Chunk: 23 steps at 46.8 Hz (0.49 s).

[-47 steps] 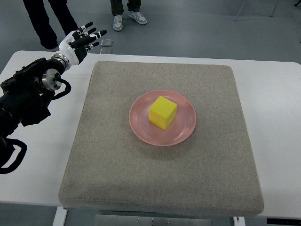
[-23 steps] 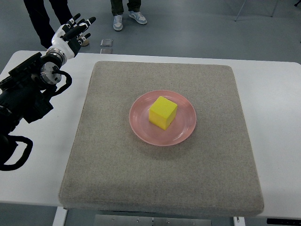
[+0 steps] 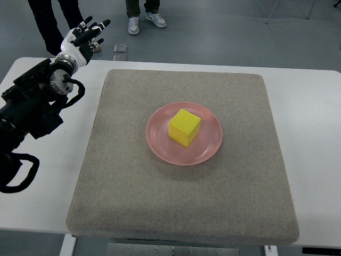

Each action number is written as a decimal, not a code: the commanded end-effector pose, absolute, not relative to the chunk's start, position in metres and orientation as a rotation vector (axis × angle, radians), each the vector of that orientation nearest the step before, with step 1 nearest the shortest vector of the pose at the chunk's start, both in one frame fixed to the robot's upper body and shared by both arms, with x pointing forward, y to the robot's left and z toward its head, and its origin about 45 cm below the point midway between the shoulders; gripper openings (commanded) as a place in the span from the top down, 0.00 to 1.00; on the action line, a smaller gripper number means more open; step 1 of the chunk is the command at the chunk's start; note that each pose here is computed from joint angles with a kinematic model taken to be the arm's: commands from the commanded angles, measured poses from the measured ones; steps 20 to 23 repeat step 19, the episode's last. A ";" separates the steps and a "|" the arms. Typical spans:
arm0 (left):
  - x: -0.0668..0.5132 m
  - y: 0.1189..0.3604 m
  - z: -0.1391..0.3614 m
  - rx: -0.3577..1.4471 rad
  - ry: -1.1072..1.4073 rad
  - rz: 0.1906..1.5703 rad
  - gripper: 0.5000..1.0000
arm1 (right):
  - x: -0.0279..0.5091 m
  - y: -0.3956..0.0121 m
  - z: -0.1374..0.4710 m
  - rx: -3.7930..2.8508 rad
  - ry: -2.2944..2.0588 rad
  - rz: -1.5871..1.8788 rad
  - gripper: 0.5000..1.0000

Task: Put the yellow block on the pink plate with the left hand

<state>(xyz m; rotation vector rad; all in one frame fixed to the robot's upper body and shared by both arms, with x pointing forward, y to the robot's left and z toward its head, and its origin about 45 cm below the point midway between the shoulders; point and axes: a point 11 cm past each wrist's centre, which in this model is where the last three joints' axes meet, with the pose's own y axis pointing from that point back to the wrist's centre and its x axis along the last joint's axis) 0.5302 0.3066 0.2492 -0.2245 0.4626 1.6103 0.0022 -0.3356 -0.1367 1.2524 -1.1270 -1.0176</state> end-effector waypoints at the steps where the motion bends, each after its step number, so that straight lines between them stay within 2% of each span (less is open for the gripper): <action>1: 0.529 0.308 0.247 -0.227 0.459 1.615 0.01 | 0.002 -0.336 -0.137 1.252 -1.127 -1.018 0.15; 23: 0.529 0.306 0.246 -0.213 0.453 1.610 0.01 | 0.002 -0.333 -0.137 1.260 -1.121 -1.025 0.15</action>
